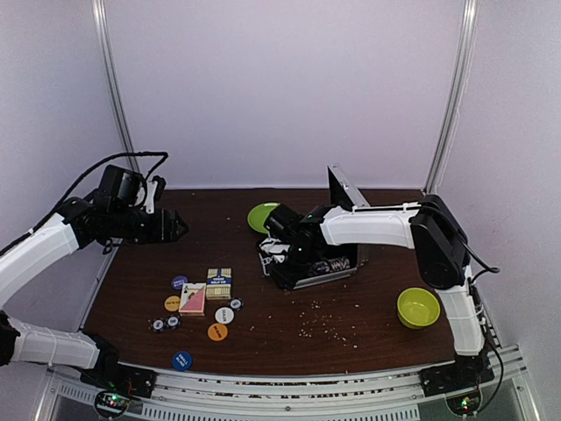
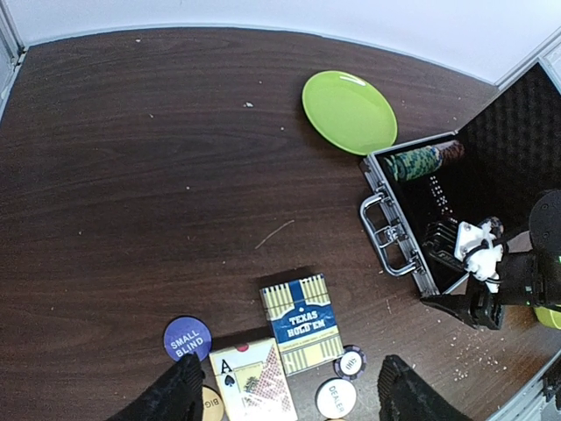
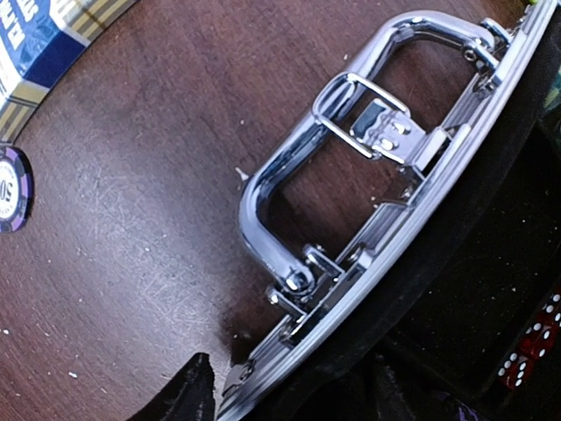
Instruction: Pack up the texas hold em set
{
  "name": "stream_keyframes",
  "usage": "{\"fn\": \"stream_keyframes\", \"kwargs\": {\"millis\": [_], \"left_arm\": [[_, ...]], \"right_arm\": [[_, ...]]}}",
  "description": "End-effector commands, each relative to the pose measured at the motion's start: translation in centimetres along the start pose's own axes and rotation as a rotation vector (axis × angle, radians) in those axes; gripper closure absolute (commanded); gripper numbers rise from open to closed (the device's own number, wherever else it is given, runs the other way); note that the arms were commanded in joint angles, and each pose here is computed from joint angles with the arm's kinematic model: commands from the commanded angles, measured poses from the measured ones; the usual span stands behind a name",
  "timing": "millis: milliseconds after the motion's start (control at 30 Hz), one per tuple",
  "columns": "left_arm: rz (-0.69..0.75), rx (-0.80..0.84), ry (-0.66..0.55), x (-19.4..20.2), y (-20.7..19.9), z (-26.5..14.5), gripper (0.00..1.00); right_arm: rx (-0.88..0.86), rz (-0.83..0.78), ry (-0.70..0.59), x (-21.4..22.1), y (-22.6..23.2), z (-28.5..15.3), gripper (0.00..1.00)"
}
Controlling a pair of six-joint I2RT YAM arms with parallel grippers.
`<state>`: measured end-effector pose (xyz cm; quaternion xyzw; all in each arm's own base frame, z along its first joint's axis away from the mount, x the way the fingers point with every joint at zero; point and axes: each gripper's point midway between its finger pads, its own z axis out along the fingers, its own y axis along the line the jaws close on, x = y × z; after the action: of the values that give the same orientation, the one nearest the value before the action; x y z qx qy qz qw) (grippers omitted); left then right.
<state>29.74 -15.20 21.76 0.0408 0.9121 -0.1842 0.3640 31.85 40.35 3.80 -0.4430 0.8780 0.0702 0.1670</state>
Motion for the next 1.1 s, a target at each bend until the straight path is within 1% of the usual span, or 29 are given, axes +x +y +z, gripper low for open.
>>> {"fn": "stream_keyframes", "kwargs": {"millis": [0, 100, 433, 667, 767, 833, 933, 1067], "left_arm": [[0.007, 0.033, -0.03, -0.5, -0.6, 0.2, 0.29], [0.002, 0.033, -0.027, -0.4, -0.6, 0.5, 0.29], [-0.004, 0.045, -0.014, -0.5, -0.9, 1.4, 0.29], [0.003, 0.052, -0.007, -0.4, -1.1, 1.7, 0.29], [0.01, 0.067, -0.009, -0.5, -1.4, 1.7, 0.29], [0.026, 0.114, -0.025, -0.9, -2.3, 1.4, 0.29], [0.092, 0.193, -0.056, -1.4, -4.6, 0.7, 0.29], [0.173, 0.231, -0.066, -1.8, -6.4, 0.5, 0.28]], "right_arm": [[-0.067, -0.036, 0.033, 0.8, 1.3, 0.4, 0.47], [-0.119, -0.067, 0.045, 1.8, 2.5, 0.2, 0.5], [-0.217, -0.243, 0.15, 7.2, 6.1, 0.0, 0.55], [-0.275, -0.386, 0.24, 12.2, 6.7, -1.7, 0.58], [-0.309, -0.467, 0.294, 15.0, 6.8, -2.8, 0.57], [-0.331, -0.533, 0.334, 16.9, 6.7, -3.5, 0.57], [-0.355, -0.642, 0.423, 20.0, 6.1, -4.4, 0.56], [-0.33, -0.736, 0.563, 23.4, 4.4, -5.1, 0.55]]}}
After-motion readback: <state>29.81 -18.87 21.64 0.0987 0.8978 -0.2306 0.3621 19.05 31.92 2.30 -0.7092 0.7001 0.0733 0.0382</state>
